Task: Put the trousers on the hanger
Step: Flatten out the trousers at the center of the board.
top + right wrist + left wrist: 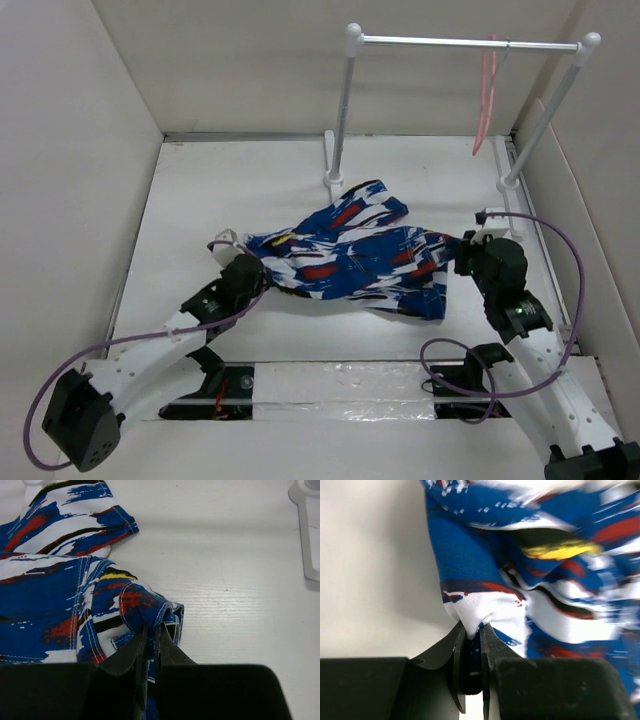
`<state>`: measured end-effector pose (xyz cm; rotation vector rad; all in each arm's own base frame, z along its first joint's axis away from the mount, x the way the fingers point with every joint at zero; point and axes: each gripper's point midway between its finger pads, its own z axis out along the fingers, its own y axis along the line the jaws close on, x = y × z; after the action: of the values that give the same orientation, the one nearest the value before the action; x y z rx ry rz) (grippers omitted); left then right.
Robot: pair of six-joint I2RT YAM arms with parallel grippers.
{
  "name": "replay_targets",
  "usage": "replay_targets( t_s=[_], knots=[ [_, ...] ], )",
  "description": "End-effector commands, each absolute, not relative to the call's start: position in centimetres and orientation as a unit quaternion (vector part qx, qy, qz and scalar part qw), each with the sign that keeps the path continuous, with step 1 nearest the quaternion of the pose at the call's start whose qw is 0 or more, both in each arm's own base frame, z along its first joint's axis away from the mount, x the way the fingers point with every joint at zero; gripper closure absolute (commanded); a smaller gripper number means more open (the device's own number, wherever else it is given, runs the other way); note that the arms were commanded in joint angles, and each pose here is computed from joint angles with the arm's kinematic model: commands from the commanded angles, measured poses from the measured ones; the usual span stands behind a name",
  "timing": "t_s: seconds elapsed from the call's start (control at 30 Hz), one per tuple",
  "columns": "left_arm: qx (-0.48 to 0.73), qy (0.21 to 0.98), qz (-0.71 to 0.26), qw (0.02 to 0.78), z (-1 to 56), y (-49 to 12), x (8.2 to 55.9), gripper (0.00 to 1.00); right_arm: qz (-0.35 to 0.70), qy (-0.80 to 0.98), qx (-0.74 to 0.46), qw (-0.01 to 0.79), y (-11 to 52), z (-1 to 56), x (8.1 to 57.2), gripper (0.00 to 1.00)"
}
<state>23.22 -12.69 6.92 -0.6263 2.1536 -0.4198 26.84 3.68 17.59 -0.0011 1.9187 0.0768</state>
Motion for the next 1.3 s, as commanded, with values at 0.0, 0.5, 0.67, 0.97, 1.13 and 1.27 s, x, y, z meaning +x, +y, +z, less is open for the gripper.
replay_targets(
  t_s=[0.0,0.5,0.67,0.97,1.13,1.27],
  knots=[
    [-0.247,0.769,-0.178,0.563,20.9,-10.6,26.6,1.00,0.028,0.787,-0.004,0.616,3.2,23.0,26.5,1.00],
    [-0.218,0.732,-0.114,0.635,38.2,-2.0,19.2,0.78,0.051,0.681,-0.039,0.729,1.2,39.9,12.3,1.00],
    [-0.193,0.761,-0.079,0.615,35.2,-3.5,21.0,0.35,0.047,0.705,-0.042,0.706,1.6,38.2,14.4,1.00],
    [-0.104,0.829,-0.188,0.516,23.7,-18.4,30.7,0.45,-0.065,0.755,0.128,0.640,-2.3,29.4,26.2,1.00],
    [-0.111,0.859,-0.152,0.476,17.3,-19.3,27.9,0.48,-0.134,0.734,0.226,0.626,-7.2,28.7,27.6,1.00],
    [-0.162,0.849,-0.138,0.483,15.7,-15.0,25.0,0.44,-0.129,0.725,0.217,0.640,-8.7,29.1,28.3,1.00]
  ],
)
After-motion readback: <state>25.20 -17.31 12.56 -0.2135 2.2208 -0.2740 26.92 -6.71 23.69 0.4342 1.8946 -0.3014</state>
